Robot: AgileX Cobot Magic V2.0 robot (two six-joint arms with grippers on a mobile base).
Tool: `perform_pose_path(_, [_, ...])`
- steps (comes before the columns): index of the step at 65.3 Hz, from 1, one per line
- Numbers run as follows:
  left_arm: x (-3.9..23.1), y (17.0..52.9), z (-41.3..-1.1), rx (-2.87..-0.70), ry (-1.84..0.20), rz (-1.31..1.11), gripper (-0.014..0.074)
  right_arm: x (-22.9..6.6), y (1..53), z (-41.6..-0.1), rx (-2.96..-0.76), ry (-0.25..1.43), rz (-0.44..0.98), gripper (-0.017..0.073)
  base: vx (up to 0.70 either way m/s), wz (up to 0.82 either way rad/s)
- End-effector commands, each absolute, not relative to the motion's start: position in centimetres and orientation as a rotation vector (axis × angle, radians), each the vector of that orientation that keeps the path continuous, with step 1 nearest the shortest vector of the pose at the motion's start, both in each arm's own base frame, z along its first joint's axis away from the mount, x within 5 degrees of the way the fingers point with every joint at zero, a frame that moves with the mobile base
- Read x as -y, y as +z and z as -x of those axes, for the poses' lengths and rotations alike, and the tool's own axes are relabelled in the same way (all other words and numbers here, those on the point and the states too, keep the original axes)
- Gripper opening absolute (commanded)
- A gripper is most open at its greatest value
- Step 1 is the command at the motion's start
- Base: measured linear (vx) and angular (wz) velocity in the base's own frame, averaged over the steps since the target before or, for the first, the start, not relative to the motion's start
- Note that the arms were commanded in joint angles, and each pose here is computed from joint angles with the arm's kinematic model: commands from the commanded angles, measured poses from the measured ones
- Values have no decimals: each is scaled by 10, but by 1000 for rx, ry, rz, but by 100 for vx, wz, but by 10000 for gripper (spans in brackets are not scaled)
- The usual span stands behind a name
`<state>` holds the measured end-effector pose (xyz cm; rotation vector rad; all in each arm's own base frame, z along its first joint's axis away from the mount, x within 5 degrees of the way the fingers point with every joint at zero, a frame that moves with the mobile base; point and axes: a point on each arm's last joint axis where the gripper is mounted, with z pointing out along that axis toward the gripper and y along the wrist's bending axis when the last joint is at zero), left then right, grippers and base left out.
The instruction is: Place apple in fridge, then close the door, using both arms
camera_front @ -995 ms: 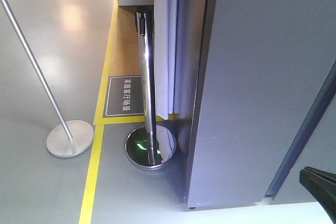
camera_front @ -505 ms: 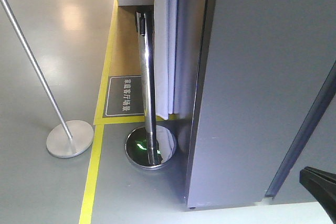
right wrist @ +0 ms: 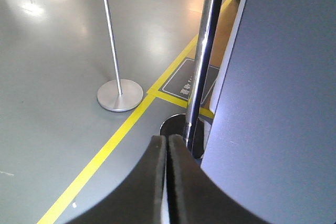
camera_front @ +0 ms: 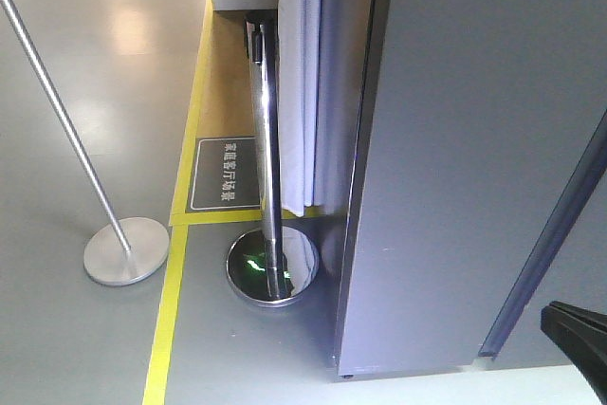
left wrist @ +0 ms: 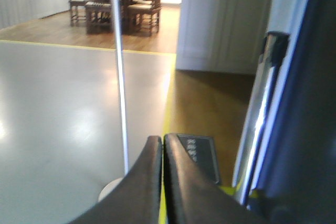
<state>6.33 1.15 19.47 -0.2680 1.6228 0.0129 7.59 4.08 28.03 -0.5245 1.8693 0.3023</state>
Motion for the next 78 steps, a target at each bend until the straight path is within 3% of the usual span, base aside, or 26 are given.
perform_pose_path(1, [-8, 201, -65, -1537, -32, 223, -8, -40, 291, -79, -1825, 304, 483, -3, 0, 0])
perform_pose_path(26, [-7, 191, -63, -1651, 26, 150, -8, -40, 291, -79, -1825, 304, 483, -3, 0, 0])
perform_pose_path(78, [-7, 191, -56, -1595, 33, 152, -8, -40, 291, -78, -1827, 308, 488, -3, 0, 0])
